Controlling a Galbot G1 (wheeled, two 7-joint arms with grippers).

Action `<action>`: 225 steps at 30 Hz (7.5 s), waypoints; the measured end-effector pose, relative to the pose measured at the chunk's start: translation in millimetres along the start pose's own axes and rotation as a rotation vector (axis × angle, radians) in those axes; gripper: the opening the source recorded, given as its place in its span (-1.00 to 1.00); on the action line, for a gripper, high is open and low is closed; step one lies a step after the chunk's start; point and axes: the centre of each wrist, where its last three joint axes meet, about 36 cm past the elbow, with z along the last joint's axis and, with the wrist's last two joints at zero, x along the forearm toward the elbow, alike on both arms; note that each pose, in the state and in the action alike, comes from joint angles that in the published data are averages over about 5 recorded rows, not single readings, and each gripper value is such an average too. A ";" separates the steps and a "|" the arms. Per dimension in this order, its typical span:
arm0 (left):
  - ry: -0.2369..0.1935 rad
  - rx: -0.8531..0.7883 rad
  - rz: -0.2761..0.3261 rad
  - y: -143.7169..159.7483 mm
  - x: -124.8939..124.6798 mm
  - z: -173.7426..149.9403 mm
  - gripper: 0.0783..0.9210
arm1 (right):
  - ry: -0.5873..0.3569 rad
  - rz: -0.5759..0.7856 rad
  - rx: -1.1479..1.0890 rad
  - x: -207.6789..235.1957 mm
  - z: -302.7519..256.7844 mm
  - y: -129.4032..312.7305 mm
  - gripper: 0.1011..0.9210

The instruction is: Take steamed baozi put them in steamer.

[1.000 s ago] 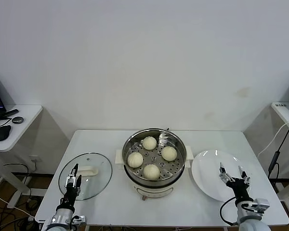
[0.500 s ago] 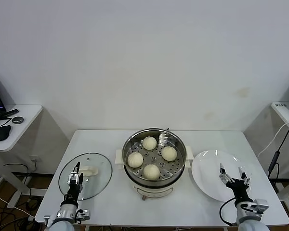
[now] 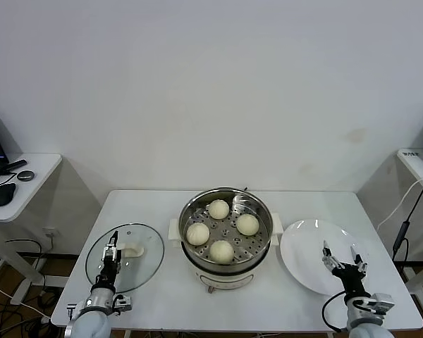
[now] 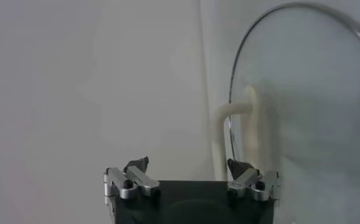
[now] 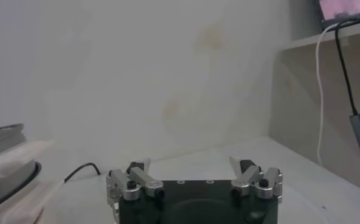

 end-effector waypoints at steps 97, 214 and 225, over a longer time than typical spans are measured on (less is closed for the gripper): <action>0.138 0.278 -0.013 259.3 21.2 -184.6 -0.79 | 0.033 -0.017 0.026 10.2 4.0 20.0 0.76; -0.168 0.962 0.002 234.7 113.6 -103.2 0.77 | 0.070 -0.150 0.172 40.2 21.2 51.8 0.76; -0.029 1.281 0.141 152.1 136.9 -72.4 0.77 | 0.092 -0.132 0.172 54.8 28.5 58.0 0.76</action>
